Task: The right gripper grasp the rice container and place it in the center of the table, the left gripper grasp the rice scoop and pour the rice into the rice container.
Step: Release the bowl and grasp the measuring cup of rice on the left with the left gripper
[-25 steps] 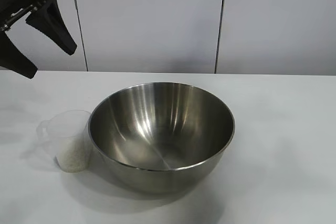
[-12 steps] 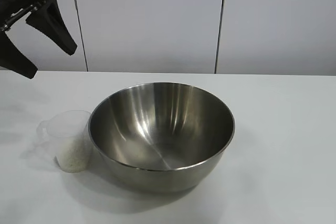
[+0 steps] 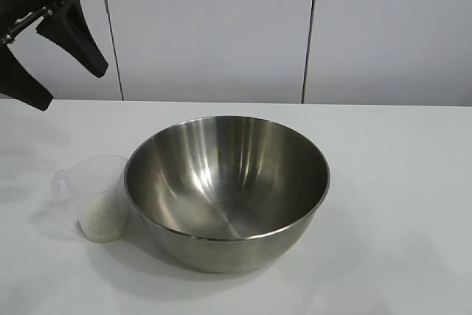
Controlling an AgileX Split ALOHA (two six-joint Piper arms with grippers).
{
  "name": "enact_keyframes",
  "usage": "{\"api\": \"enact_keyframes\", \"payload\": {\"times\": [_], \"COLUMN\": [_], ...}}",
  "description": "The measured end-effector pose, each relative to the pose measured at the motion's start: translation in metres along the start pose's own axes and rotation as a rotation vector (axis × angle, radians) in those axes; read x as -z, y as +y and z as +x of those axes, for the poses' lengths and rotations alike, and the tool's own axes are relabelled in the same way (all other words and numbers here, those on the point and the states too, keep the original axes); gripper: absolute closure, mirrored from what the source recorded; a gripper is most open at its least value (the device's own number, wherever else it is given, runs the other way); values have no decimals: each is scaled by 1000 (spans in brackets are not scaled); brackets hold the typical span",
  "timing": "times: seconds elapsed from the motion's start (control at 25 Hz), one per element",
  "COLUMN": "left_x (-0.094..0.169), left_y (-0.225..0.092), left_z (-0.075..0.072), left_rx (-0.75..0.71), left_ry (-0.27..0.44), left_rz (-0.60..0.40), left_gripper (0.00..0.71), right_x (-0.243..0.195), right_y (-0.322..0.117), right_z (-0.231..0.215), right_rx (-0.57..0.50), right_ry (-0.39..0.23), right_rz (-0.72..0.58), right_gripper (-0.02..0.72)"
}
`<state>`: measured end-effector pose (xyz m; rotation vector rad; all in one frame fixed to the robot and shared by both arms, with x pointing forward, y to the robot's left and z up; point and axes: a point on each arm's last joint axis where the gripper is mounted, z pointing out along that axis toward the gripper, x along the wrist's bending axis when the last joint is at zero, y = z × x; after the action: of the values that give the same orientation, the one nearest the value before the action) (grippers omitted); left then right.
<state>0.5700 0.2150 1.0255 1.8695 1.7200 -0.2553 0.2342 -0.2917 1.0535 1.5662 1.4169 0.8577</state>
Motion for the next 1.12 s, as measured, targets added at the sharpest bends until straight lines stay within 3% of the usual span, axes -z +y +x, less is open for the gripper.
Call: {"api": "enact_keyframes", "payload": {"times": [0.36,0.92,1.12], "left_x": [0,0,0], "left_y": [0,0,4], "left_z": [0,0,1], "left_rx": [0,0,1], "left_ry": [0,0,13], "left_rz": [-1,-1,-46], "left_gripper": [144,144,144], "right_x": [-5,-5,-5], "right_y": [-10,-10,-10], "right_z": [-2,-1,-1], "right_rx": [51,23,23], "right_ry": [92,98,98], "right_rz": [72,72,73], "right_gripper": [237,237,237]}}
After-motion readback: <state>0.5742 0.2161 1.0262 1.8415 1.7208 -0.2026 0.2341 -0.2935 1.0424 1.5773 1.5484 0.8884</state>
